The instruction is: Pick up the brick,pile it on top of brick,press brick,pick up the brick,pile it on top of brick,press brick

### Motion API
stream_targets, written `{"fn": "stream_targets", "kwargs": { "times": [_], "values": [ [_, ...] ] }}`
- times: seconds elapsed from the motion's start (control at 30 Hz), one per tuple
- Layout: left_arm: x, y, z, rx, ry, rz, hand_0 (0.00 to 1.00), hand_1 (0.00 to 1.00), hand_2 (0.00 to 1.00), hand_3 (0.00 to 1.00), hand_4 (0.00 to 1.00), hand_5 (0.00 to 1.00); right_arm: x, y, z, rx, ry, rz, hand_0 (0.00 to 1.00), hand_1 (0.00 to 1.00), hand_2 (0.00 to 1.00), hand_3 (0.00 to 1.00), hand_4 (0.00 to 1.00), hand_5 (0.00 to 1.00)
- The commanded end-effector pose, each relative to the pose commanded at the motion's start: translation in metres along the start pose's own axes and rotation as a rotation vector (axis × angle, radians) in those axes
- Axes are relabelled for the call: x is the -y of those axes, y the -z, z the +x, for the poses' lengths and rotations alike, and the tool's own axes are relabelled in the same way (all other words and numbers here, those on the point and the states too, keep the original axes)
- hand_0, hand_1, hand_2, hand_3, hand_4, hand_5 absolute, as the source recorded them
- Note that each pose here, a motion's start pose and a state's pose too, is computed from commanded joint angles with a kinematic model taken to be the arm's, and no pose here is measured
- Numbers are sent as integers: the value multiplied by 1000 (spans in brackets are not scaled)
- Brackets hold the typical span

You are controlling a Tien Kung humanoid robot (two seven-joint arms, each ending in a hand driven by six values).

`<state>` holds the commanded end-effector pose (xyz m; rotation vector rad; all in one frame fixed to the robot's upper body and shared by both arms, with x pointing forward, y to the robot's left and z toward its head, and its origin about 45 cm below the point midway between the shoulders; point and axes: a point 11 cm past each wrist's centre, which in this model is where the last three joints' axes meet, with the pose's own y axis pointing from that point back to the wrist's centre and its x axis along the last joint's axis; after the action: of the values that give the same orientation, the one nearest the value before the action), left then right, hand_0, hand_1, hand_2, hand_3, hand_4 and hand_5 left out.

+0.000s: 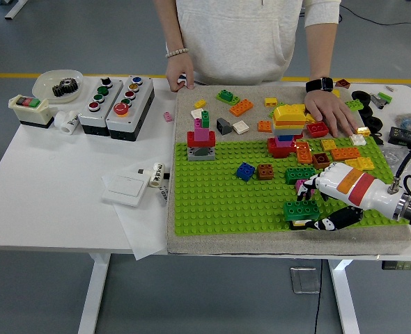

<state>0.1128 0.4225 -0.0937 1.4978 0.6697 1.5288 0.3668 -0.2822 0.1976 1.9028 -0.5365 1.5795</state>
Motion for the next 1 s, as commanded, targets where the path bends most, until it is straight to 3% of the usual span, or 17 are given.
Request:
{"fn": "stream_targets", "kwargs": {
  "times": [0.2,0.23,0.4,0.43,0.8,0.83,1.0],
  "values": [
    [0,0,0,1,0,0,788,790,780,629,690,649,0,-1,0,-6,2,-5,175,307,502,591,911,434],
    [0,0,0,1,0,0,788,789,780,629,690,649,-1,-1,0,-7,2,-6,197,334,552,726,998,513],
    [0,0,0,1,0,1,788,789,780,629,690,649,-1,-1,0,-11,4,-9,197,334,552,726,998,513],
    [0,1,0,1,0,1,787,790,779,629,689,649,-1,-1,0,-12,5,-9,236,392,646,825,998,621],
    [0,3,0,3,1,4,787,787,779,629,689,648,-4,-4,1,-18,-10,-42,255,436,708,878,998,624],
    [0,3,-1,3,1,5,787,789,778,629,690,648,-4,-5,1,-18,-11,-45,329,517,747,897,998,617],
    [0,4,-1,6,1,7,787,789,778,629,690,648,-7,-1,9,0,-56,-65,329,517,747,897,998,617]
  ]
}}
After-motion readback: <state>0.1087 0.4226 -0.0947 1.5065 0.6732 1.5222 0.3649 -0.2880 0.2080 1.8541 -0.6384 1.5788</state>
